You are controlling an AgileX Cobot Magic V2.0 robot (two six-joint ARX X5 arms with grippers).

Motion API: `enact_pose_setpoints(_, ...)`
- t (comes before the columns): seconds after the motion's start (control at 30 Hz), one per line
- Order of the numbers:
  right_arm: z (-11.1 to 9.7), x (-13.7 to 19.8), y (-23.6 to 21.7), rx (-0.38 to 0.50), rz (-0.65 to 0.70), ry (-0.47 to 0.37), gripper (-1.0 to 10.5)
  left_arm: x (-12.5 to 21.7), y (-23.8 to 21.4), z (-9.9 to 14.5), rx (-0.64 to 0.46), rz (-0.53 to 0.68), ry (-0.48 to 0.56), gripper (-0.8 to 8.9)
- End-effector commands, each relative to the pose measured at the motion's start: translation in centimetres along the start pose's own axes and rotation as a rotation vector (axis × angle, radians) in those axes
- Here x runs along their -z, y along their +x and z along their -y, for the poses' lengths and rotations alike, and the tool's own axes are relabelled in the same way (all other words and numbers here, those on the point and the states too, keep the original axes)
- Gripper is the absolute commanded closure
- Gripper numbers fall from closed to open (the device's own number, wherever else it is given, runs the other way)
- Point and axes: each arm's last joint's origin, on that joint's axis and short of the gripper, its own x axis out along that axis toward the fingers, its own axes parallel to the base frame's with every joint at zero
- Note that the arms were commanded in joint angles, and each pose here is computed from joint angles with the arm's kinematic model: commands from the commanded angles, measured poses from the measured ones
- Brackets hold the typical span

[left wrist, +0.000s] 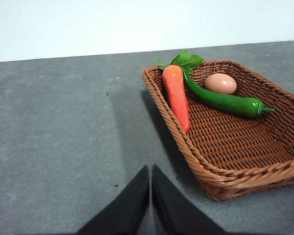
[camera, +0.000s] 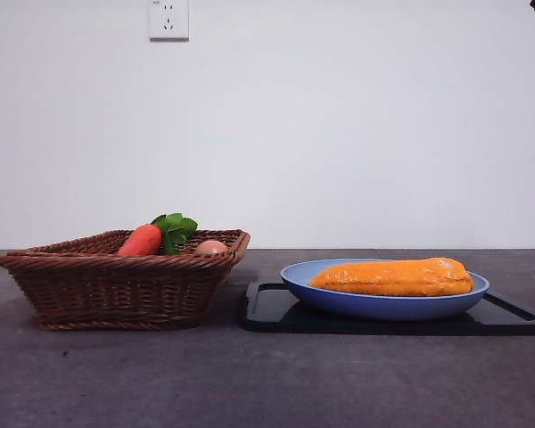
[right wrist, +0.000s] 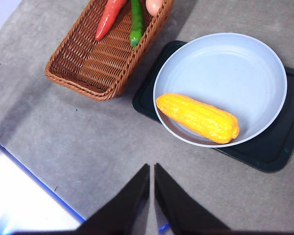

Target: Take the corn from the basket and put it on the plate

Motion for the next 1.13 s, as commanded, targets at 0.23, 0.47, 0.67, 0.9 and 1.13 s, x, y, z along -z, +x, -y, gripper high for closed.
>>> enact_pose_setpoints(0.23,-0.2,-0.5,-0.2,0.0,0.023,-0.05,9.4,0.9,0.1,0.0,0.002,-0.047,-0.015,8.06)
enact_pose_setpoints(0.47,0.4,-1.5,-1.1,0.145,0.237,-0.289,9.4,0.9,0.1,0.0,0.002,-0.047,-0.015,8.06)
enact_pose_setpoints(0.67,2.3,1.0,-0.6,0.245,0.465,-0.344,9.4,0.9,0.1,0.0,0.002,-0.047,-0.015,8.06)
enact_pose_setpoints(0.9,4.2,6.6,1.2,0.39,0.624,-0.38,9.4,0.9,0.1,0.0,0.002,-0.047,-0.015,8.06)
enact_pose_setpoints(1.13,5.4,11.0,3.2,0.504,0.707,-0.356,9.4,0.9,0.1,0.0,0.002,-0.047,-0.015,8.06)
